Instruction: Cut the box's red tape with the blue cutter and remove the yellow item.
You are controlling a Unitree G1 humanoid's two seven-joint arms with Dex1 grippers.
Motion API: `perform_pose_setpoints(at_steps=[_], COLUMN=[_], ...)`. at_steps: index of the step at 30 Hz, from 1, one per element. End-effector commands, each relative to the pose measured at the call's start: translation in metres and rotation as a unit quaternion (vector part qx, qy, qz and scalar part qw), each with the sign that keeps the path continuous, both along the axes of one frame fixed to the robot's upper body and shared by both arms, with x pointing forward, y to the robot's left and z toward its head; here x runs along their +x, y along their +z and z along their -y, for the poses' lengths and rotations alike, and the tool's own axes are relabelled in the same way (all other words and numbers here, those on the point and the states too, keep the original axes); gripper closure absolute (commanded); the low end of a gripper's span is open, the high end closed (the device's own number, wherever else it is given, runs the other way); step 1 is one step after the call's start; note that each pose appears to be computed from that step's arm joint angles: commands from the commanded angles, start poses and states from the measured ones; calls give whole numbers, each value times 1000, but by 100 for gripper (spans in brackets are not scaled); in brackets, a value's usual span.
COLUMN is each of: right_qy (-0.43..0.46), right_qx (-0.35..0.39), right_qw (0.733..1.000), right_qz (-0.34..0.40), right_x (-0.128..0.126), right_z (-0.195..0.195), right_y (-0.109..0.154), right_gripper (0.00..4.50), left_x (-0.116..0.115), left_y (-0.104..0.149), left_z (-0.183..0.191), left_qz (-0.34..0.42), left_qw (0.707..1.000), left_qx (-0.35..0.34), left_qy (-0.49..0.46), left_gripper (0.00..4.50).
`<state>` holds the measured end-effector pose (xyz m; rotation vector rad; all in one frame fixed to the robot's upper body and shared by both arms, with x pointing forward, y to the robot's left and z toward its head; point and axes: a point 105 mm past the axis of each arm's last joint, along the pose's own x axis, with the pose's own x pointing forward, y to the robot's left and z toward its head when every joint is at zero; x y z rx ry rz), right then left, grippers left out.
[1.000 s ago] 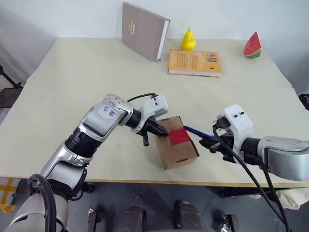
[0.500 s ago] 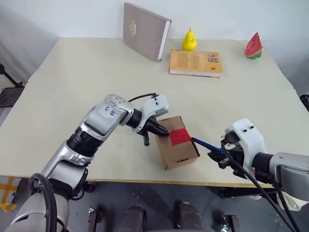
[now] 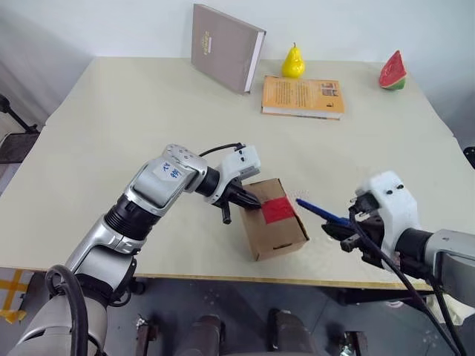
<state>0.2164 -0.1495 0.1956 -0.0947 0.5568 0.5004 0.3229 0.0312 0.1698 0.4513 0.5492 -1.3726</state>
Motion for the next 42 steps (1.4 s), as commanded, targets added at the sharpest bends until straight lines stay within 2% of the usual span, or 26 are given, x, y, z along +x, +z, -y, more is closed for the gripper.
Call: perform_pose_setpoints(at_steps=[1, 17, 28, 42], right_qy=[12, 19, 23, 30], right_qx=[2, -18, -6, -16], right_qw=[1000, 999, 999, 998], right_qz=[5, -34, -26, -50], right_x=[-4, -18, -5, 6], right_z=[-4, -3, -6, -14], right_y=[2, -13, -8, -23], right_gripper=[435, 435, 435, 435], left_x=[1, 1, -5, -7], left_y=[-13, -12, -13, -13], left_z=[-3, -1, -3, -7], left_qz=[-12, -11, -12, -15], left_qw=[1000, 1000, 1000, 999], left_qx=[26, 23, 27, 30], left_qy=[8, 8, 3, 13], left_gripper=[450, 450, 450, 450])
